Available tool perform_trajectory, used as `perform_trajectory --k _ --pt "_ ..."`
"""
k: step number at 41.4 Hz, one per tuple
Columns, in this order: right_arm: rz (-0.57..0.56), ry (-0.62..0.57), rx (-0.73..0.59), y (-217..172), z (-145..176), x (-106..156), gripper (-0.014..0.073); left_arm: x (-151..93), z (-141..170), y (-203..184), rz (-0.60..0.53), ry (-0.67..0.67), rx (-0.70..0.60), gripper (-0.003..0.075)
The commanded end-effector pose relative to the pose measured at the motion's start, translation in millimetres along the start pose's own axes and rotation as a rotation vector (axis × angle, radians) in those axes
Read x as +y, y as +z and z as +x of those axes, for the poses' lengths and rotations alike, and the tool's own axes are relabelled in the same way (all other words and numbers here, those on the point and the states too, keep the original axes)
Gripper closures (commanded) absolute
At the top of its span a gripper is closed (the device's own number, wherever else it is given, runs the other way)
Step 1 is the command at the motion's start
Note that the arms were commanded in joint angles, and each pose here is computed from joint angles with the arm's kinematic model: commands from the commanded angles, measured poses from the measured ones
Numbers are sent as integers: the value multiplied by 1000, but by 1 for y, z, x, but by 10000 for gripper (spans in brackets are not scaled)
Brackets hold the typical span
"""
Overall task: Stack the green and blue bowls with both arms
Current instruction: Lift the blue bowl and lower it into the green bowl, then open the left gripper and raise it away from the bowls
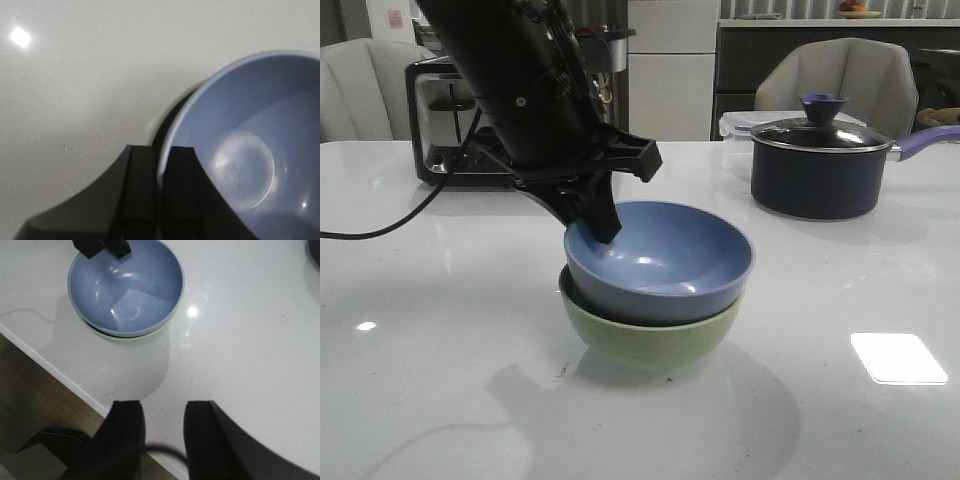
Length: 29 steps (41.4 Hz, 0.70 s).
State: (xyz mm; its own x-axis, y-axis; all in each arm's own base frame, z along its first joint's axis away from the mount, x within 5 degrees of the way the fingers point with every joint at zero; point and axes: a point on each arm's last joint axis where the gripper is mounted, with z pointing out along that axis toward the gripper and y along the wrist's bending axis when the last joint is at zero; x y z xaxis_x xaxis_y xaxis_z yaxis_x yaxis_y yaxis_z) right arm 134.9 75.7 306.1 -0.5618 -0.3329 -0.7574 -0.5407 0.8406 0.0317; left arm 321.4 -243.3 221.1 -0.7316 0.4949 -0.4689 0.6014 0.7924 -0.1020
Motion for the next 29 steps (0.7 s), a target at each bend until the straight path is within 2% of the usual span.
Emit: perform_trajectory --k 1,6,13,15,19,29 --pt "20 -11 -92 -7 -12 -2 252 -5 -17 -26 6 7 -125 620" --pt "20 -11 -92 -7 -12 -2 252 -5 -17 -25 6 7 -123 526" --pt "20 -11 -92 -7 -12 -2 252 -6 -15 -26 8 8 -108 277" --pt "20 -11 -92 -7 -12 -2 252 -6 -16 -29 7 10 -110 252" --pt "20 -11 -92 -7 -12 -2 252 -6 -17 -44 -4 30 -131 258" --pt "20 -11 -92 -7 -12 -2 252 -13 -5 -114 -18 69 -223 265"
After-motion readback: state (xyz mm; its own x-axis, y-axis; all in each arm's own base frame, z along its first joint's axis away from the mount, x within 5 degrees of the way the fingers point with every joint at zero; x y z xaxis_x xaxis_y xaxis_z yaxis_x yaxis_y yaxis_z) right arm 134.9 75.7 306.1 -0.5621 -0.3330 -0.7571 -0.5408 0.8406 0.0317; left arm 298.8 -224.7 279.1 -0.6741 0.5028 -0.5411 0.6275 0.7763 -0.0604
